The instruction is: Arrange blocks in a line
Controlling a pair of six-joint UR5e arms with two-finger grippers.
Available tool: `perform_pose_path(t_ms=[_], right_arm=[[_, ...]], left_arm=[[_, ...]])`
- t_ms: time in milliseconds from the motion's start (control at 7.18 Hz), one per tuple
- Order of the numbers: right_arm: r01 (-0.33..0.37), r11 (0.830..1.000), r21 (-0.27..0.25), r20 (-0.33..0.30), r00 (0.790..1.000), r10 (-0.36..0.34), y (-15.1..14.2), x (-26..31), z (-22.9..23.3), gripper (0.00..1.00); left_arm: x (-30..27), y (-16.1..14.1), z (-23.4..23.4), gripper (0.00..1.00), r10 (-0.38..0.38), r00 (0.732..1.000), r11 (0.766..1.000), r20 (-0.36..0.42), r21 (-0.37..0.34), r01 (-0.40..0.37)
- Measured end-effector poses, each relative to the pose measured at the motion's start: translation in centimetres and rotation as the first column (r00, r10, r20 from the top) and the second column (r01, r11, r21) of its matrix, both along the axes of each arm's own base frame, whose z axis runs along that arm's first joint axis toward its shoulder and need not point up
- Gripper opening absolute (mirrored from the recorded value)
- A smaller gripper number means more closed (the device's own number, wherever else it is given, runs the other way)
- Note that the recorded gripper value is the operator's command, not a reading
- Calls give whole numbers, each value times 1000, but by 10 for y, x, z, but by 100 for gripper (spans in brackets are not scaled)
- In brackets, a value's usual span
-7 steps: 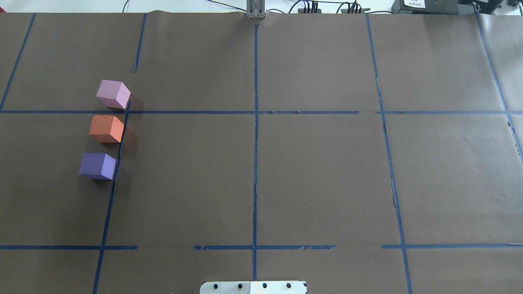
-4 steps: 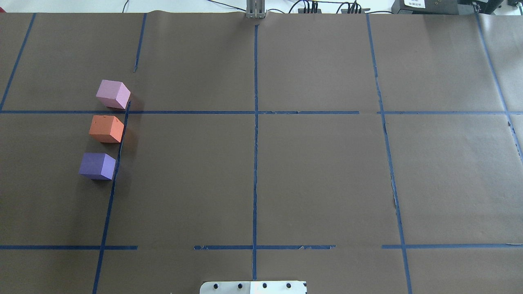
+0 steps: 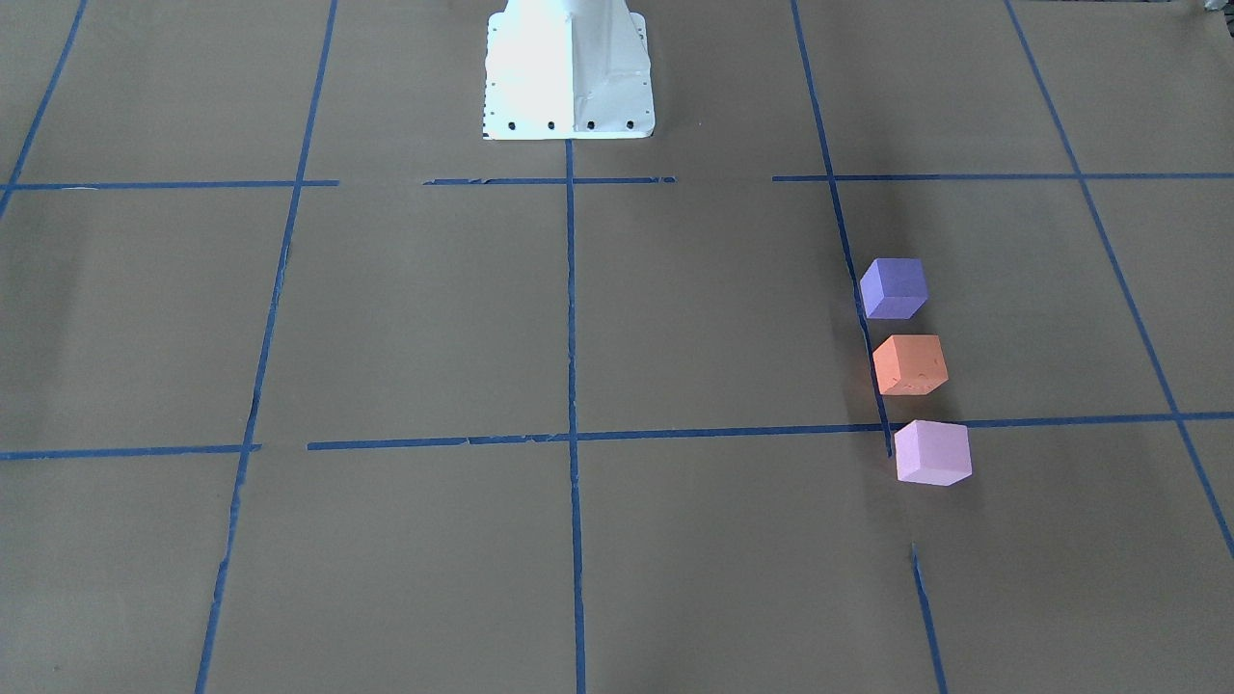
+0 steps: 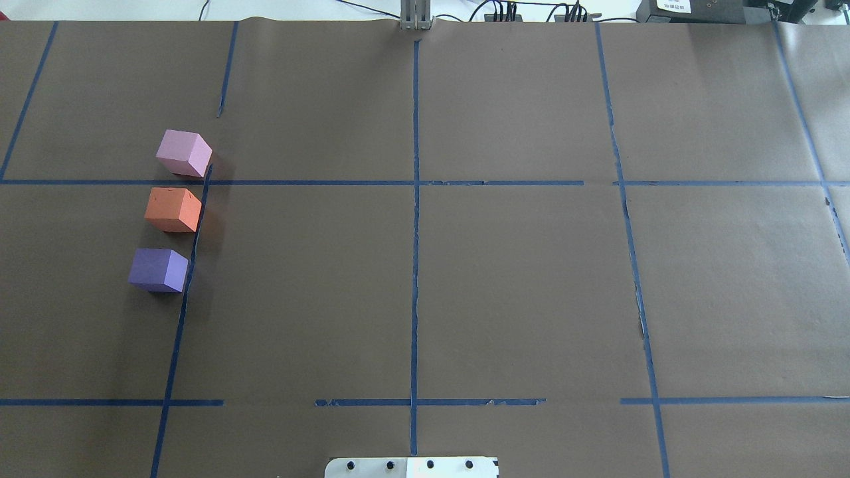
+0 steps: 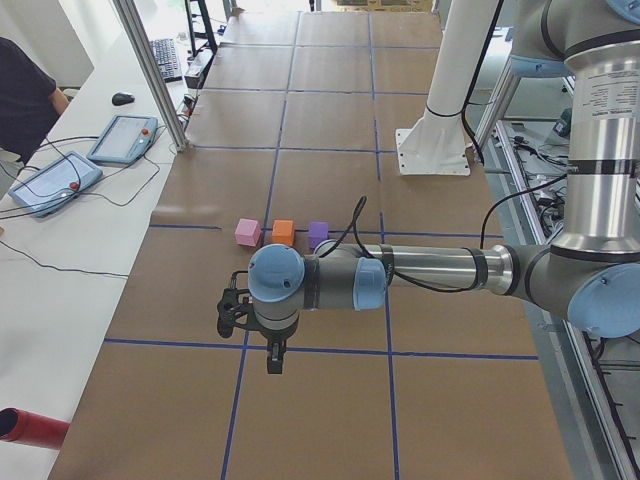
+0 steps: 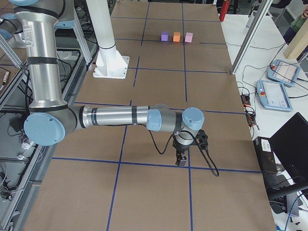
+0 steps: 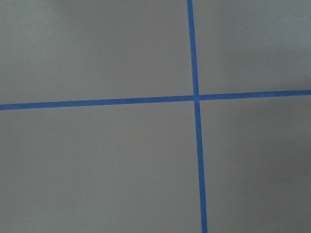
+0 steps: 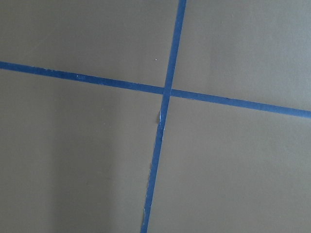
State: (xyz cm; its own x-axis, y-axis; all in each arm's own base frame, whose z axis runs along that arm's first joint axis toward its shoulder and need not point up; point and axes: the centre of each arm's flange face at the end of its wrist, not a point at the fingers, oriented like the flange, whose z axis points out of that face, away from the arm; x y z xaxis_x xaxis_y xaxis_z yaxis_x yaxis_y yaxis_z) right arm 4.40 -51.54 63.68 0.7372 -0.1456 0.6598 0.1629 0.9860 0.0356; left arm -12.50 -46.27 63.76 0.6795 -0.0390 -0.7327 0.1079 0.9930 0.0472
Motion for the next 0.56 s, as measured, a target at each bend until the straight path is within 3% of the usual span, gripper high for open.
perform_pose_path(t_ms=[557], right_arm=[[0, 1000, 0, 0, 1000, 0, 0, 0, 0, 100]], left_arm=[[2, 1, 6, 100, -18, 1000, 999, 4, -30, 18]])
